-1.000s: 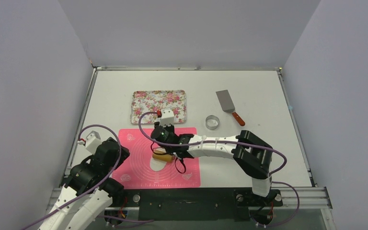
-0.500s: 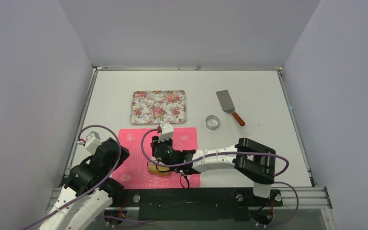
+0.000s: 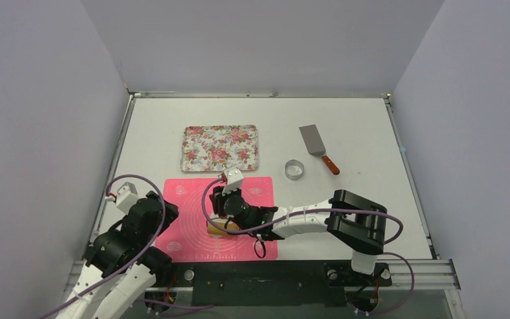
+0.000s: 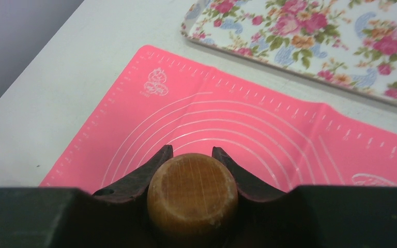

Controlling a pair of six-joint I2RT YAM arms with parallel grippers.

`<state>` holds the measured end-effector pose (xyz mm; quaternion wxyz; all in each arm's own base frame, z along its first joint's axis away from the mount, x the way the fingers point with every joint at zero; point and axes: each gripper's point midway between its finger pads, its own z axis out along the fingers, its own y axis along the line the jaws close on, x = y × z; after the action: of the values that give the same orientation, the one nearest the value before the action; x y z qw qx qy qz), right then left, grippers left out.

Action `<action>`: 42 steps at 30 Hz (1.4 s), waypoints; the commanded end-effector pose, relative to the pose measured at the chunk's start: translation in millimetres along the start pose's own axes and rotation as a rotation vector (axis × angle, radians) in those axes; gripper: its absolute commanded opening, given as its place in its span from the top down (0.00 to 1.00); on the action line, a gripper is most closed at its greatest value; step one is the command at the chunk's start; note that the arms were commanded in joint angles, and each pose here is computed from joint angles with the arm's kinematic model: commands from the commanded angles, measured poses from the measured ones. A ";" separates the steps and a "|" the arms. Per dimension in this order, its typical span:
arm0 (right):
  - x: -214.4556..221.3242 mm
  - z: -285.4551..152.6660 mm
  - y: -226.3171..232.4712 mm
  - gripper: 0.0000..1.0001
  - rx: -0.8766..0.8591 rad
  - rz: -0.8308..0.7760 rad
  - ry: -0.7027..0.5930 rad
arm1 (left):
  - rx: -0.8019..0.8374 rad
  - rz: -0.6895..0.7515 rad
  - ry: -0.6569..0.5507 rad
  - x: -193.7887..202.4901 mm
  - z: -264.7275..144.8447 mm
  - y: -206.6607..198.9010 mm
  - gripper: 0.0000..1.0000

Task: Roll out the dumpling wrappers from the dough
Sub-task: Flatten out the dough on the work surface.

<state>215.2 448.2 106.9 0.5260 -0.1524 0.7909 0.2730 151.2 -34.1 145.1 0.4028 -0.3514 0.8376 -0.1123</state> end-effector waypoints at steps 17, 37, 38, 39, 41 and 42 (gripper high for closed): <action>-1.6 1.4 31.1 1.00 -0.220 -0.047 -0.015 | 0.147 -0.063 -0.068 -19.6 -17.4 -19.9 0.40; -94.2 -24.3 -49.9 1.00 -0.052 0.231 -0.148 | 0.235 -0.045 -0.155 -35.1 -6.5 -49.8 0.40; -87.0 -25.0 -58.1 1.00 -0.017 0.253 -0.130 | 0.236 -0.043 -0.160 -35.6 -5.4 -50.7 0.41; -87.9 -25.8 -64.8 1.00 0.002 0.271 -0.128 | 0.242 -0.040 -0.170 -37.5 -4.8 -52.9 0.40; -79.9 -25.1 -79.8 1.00 0.052 0.311 -0.099 | 0.250 -0.032 -0.180 -39.5 -4.2 -56.0 0.40; -71.4 -24.6 -86.0 1.00 0.073 0.338 -0.072 | 0.247 -0.027 -0.181 -39.9 -3.5 -56.7 0.40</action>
<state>259.6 380.9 156.1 0.5222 -0.0693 0.7837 0.3292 178.5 -46.9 178.3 0.4802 -0.3242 0.7953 -0.1784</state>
